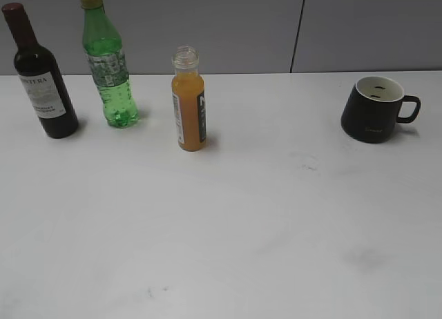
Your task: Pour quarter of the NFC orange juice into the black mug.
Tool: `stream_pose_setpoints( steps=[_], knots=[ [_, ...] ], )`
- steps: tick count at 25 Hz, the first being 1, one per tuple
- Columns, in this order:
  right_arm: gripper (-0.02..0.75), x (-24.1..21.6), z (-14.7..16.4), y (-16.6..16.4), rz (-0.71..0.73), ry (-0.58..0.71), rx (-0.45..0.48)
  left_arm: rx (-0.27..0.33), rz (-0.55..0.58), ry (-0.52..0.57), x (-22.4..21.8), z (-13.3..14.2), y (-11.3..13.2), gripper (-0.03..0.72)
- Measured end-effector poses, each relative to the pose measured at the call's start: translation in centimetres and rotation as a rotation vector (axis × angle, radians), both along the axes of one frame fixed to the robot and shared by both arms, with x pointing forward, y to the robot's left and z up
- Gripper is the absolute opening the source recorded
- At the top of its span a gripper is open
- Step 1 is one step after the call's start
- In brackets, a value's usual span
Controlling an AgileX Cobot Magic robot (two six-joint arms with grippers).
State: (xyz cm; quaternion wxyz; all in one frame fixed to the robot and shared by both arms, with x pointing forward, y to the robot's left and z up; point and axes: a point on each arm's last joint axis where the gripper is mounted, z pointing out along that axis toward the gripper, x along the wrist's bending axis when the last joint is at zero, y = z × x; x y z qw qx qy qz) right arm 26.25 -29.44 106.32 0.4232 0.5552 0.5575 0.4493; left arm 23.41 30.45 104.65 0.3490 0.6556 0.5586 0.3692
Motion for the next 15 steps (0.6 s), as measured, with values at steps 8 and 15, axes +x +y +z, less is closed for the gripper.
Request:
stream_pose_setpoints(
  steps=[8,15],
  knots=[
    [0.587,5.0,-1.4,-0.4,-0.038,-0.134,0.004,0.0,0.0,0.0,0.0,0.0,0.0,0.238],
    [0.59,9.7,-4.7,-0.8,-0.064,-0.125,-0.009,0.0,0.0,0.0,0.0,0.0,0.0,0.238]
  ],
)
